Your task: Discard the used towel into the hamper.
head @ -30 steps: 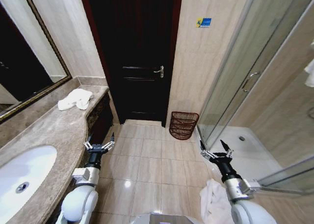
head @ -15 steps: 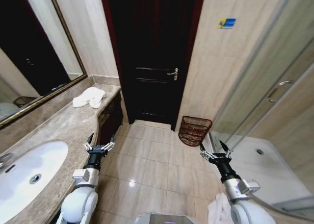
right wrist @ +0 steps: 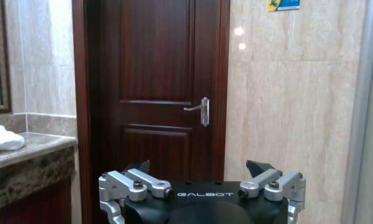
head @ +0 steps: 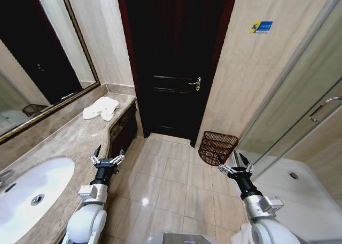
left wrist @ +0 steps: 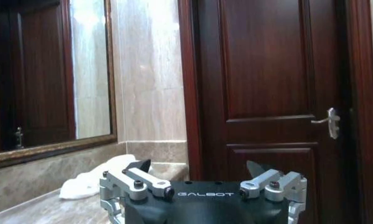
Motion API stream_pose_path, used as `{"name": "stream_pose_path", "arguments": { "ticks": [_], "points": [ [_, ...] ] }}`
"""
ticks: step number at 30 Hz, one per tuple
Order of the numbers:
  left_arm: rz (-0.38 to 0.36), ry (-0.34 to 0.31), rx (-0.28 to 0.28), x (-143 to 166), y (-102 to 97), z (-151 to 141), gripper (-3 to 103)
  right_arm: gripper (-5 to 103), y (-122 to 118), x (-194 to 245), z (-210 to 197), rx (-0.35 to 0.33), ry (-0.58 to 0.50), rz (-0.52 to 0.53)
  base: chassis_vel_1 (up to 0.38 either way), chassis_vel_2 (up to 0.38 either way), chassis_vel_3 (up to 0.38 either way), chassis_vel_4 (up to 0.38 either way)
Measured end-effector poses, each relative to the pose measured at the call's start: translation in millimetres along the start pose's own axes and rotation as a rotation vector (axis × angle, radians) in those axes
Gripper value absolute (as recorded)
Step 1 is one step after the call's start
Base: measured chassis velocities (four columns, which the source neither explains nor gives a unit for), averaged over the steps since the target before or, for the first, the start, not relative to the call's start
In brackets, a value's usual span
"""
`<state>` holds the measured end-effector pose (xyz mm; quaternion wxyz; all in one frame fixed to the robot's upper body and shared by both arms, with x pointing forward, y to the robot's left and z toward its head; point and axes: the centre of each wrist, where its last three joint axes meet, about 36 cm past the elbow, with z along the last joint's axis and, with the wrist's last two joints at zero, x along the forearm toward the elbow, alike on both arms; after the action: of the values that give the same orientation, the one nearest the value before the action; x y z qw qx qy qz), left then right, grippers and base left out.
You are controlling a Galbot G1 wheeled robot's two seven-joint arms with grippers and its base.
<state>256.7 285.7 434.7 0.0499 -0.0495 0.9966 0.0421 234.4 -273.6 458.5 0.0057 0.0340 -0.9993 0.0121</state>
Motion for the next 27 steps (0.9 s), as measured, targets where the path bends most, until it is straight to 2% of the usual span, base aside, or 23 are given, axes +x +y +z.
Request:
{"name": "stream_pose_path", "arguments": {
  "ticks": [8,12,27],
  "points": [
    [0.001,0.004,-0.004,1.6,-0.5,0.8,100,100,-0.2,1.3,2.6,0.008,0.005,0.002,-0.213,0.22,0.214,-0.223],
    [0.001,0.006,-0.007,2.2,-0.8,1.1,100,100,-0.3,1.9,3.1,0.014,0.007,0.003,-0.111,0.131,0.102,-0.05],
    [-0.001,0.008,-0.01,4.4,-1.4,2.4,100,100,-1.0,1.6,6.6,0.02,0.008,-0.008,0.076,0.047,0.039,0.078]
  ]
}}
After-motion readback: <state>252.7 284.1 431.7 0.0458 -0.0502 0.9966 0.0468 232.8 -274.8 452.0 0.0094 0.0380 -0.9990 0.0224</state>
